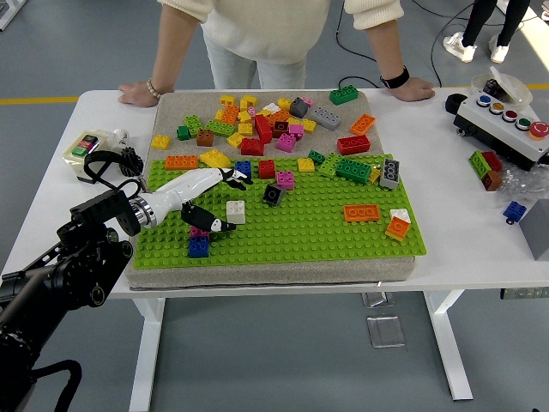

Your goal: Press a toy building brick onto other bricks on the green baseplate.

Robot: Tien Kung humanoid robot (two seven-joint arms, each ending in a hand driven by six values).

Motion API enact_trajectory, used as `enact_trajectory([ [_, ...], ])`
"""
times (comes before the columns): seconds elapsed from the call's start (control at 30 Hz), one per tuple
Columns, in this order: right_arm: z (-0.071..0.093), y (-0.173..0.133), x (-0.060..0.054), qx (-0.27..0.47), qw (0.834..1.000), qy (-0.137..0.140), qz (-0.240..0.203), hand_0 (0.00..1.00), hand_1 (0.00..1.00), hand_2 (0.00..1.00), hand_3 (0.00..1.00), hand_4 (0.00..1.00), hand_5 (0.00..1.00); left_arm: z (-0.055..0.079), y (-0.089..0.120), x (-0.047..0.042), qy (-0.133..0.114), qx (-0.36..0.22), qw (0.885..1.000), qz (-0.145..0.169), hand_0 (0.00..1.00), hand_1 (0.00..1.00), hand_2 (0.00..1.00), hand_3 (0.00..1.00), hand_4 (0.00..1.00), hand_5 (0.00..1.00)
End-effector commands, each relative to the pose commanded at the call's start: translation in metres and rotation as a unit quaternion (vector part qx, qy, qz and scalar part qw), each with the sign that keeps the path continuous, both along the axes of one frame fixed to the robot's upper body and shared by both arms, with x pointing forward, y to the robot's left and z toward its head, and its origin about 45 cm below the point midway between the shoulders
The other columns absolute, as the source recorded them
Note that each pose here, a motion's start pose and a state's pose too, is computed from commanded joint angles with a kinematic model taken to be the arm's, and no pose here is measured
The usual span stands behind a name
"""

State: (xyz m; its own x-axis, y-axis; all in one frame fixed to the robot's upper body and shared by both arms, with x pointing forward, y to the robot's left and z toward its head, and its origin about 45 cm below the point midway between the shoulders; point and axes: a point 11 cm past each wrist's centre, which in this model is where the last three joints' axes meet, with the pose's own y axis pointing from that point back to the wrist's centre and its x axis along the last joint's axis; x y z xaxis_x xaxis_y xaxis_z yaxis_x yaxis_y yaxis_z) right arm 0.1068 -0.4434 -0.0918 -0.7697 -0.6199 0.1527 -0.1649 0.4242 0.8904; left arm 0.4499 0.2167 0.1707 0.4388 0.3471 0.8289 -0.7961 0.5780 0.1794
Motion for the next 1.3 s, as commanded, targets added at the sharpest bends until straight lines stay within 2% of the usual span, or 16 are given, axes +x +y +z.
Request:
enact_trajectory([
  [0.13,0.0002,-0.0001,0.0005,-0.001,1.000,0.000,0.000,0.733,0.656,0.705,0.590,0.916,0.498,-0.0032,0.0006,0.0001,0.003,0.001,1.000,0.003,0.835,0.759,0.728,0.773,0.898,0.098],
  [0.17,0.0002,-0.0001,0.0005,-0.001,1.000,0.000,0.000,0.733,0.656,0.705,0.589,0.916,0.498,-0.0034,0.0006,0.0001,0.004,0.001,1.000,0.004,0.823,0.750,0.679,0.745,0.823,0.070],
  [0.37,0.0002,-0.0001,0.0005,0.000,1.000,-0.001,-0.001,0.733,0.656,0.705,0.589,0.916,0.498,-0.0041,-0.0006,0.0008,0.002,0.000,1.000,0.006,0.823,0.750,0.679,0.745,0.823,0.070],
  [0.4,0.0002,-0.0002,0.0006,0.000,1.000,-0.001,-0.001,0.732,0.656,0.705,0.590,0.916,0.498,-0.0039,-0.0008,0.0011,0.001,0.000,1.000,0.007,0.785,0.724,0.648,0.663,0.688,0.018],
  [0.57,0.0005,-0.0004,0.0015,0.000,1.000,-0.003,-0.003,0.732,0.656,0.705,0.590,0.916,0.498,-0.0033,-0.0019,0.0018,-0.003,-0.001,1.000,0.008,0.785,0.724,0.648,0.663,0.688,0.018],
  [0.6,0.0005,-0.0003,0.0014,0.000,1.000,-0.003,-0.003,0.732,0.656,0.705,0.591,0.917,0.498,-0.0034,-0.0021,0.0018,-0.003,-0.001,1.000,0.008,0.766,0.710,0.614,0.624,0.627,0.002],
  [1.07,0.0003,-0.0006,0.0004,0.001,1.000,-0.002,-0.004,0.732,0.656,0.706,0.591,0.917,0.499,-0.0086,-0.0032,0.0006,0.010,0.000,1.000,0.009,0.757,0.706,0.603,0.598,0.603,0.002],
  [1.3,0.0000,-0.0003,-0.0003,0.001,1.000,-0.002,-0.006,0.732,0.656,0.706,0.591,0.918,0.499,-0.0053,-0.0019,0.0007,0.006,-0.002,1.000,0.009,0.755,0.696,0.596,0.592,0.574,0.002],
])
